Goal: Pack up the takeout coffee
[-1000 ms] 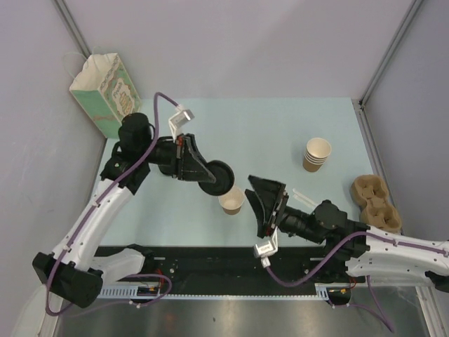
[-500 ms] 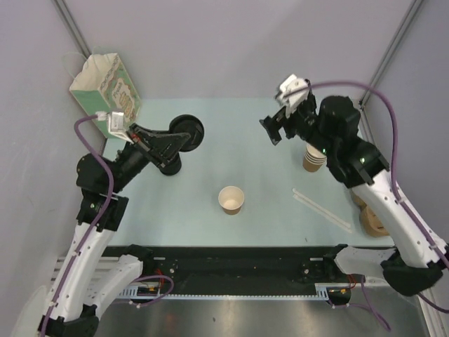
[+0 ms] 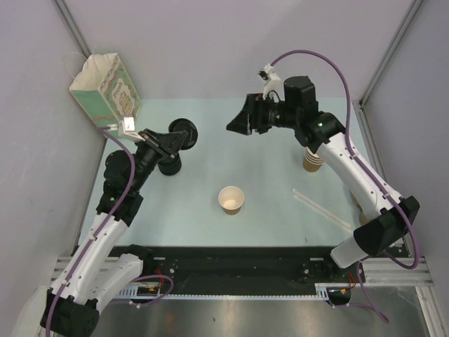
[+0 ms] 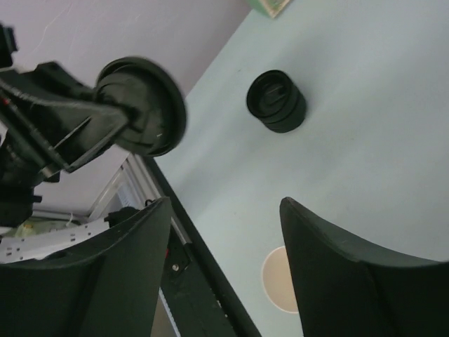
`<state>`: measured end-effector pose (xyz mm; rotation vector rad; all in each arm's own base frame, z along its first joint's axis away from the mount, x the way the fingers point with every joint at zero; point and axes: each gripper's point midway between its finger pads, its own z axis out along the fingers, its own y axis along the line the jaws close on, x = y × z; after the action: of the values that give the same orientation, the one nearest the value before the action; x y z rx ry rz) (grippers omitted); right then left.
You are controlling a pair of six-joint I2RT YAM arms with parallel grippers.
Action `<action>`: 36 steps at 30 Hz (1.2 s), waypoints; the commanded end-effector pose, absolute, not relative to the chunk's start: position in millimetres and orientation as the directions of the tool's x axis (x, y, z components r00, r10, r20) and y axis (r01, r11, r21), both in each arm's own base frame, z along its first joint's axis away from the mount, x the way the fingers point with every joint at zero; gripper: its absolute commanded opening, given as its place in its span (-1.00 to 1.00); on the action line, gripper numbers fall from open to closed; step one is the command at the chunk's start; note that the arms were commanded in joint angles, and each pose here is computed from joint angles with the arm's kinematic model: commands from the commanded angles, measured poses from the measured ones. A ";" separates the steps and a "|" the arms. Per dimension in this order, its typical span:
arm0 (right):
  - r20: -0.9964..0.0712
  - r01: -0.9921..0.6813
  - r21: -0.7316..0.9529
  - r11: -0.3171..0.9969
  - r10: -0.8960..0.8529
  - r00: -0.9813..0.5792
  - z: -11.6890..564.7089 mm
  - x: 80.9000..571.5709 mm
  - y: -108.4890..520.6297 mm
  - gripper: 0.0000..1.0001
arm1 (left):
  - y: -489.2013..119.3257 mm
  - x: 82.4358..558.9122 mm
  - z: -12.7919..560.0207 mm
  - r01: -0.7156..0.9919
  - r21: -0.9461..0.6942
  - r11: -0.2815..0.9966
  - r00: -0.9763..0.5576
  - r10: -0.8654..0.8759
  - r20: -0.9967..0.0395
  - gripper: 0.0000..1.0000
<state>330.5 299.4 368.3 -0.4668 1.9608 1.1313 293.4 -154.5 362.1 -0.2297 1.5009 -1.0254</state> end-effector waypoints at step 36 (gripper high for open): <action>-0.676 -0.582 0.702 0.410 0.125 -0.726 370.2 317.5 411.5 -0.20 | -151.2 294.2 357.7 0.415 -0.722 0.554 -0.221 -0.708 -0.671 -0.95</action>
<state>317.4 409.4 351.0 -0.3927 2.0577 1.3383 299.3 -151.4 344.0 -0.2870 1.5124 -1.0248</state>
